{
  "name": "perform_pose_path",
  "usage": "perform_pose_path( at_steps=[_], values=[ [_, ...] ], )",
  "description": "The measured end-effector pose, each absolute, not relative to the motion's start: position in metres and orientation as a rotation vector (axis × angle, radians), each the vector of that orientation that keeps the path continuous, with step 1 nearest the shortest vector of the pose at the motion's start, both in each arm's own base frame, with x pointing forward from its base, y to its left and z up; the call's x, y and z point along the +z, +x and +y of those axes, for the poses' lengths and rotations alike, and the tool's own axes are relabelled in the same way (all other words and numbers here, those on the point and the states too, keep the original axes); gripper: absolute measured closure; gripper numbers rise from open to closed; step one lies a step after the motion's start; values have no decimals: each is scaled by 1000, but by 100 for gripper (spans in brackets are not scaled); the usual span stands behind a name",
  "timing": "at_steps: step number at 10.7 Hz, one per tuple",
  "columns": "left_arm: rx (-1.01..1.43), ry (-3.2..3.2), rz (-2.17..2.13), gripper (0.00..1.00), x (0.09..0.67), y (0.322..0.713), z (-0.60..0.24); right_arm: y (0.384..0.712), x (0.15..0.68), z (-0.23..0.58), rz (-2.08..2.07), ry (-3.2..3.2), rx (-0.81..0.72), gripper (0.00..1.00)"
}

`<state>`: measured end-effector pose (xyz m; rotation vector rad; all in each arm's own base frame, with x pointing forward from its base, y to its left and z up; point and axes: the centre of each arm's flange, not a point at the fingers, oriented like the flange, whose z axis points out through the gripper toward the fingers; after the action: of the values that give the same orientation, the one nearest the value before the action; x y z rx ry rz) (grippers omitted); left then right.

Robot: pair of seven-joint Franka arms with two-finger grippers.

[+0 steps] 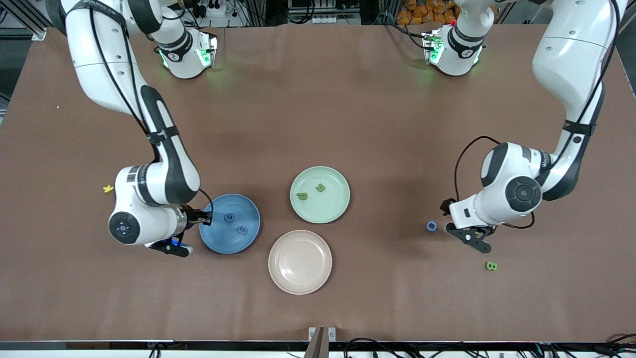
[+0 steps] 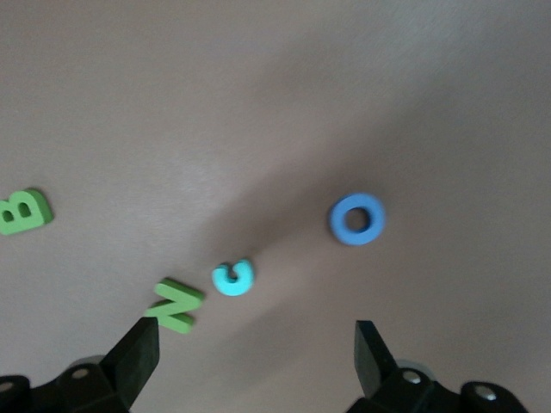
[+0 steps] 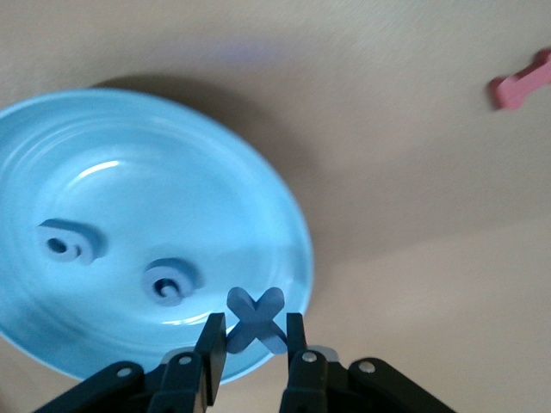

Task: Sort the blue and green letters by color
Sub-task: 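Release the blue x onto the blue plate while the left gripper returns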

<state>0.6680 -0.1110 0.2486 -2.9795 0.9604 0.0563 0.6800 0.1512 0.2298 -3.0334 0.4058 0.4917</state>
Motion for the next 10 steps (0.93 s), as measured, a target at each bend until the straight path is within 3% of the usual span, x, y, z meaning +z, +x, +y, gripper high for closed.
perform_pose_path(
  at_steps=[6,7,10],
  values=[
    [-67,-2853,1277,0,199,676,-53,676,230,169,517,-3042,494,67],
    [-74,-2844,1304,0,196,675,-55,677,230,165,525,-3041,494,63],
    [-89,-2821,1336,4,195,675,-58,685,230,126,603,-3020,490,21]
  ],
)
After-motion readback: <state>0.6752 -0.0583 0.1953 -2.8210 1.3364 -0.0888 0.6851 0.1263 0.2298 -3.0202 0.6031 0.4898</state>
